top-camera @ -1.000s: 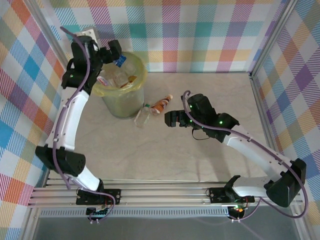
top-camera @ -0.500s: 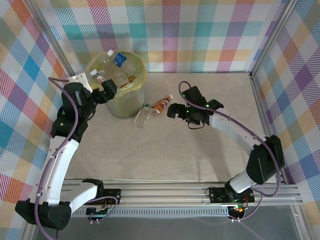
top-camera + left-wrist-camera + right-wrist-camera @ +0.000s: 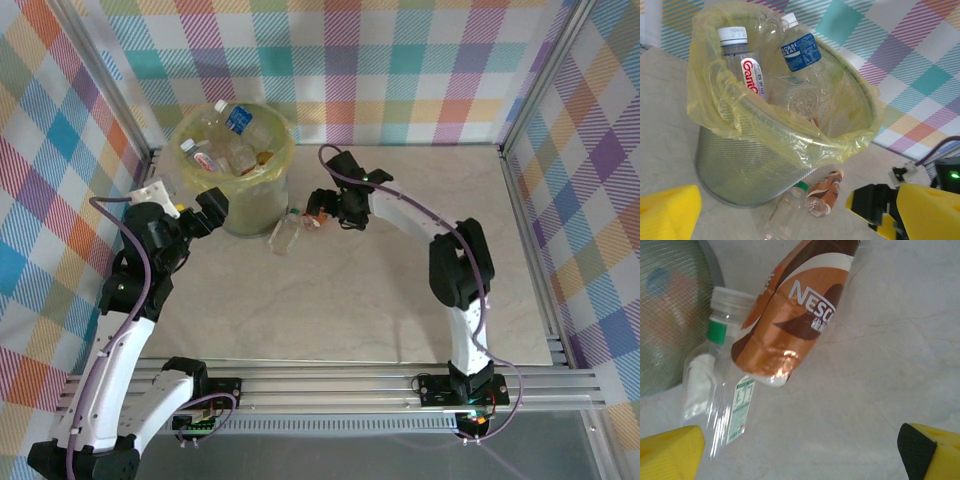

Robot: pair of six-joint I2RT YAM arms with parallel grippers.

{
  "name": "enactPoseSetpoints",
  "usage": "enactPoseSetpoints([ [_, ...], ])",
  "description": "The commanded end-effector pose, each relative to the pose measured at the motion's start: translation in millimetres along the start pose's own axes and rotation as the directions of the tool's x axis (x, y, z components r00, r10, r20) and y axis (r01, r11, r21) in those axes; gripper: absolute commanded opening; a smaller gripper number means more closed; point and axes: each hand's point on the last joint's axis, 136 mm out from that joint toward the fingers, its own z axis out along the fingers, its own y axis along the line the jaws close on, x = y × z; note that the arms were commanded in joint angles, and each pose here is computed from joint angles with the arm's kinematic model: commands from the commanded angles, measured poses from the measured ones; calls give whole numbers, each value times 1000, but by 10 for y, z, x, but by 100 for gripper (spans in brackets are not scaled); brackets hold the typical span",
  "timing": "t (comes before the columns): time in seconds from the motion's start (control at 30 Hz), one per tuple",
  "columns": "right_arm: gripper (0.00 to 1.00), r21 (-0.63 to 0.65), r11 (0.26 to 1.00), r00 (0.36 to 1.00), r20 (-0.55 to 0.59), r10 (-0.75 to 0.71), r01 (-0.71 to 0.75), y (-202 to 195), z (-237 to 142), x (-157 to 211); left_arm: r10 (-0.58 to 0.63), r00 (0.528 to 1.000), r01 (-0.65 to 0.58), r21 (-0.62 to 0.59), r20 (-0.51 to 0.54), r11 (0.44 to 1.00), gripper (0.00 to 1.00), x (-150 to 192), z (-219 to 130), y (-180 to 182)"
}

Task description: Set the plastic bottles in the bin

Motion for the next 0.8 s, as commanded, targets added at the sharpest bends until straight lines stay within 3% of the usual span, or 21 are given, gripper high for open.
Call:
enactPoseSetpoints([
  [0.0,100,35,999,999,-13,33,-32,-16,68,-56,-7,1000,7,-5,18,1000,100,-12,-15,15],
  [0.77,97,156,987,999,-24,33,-29,-168,642,-314,-14,1000,14,-9,-5,1000,100,68,68,42],
])
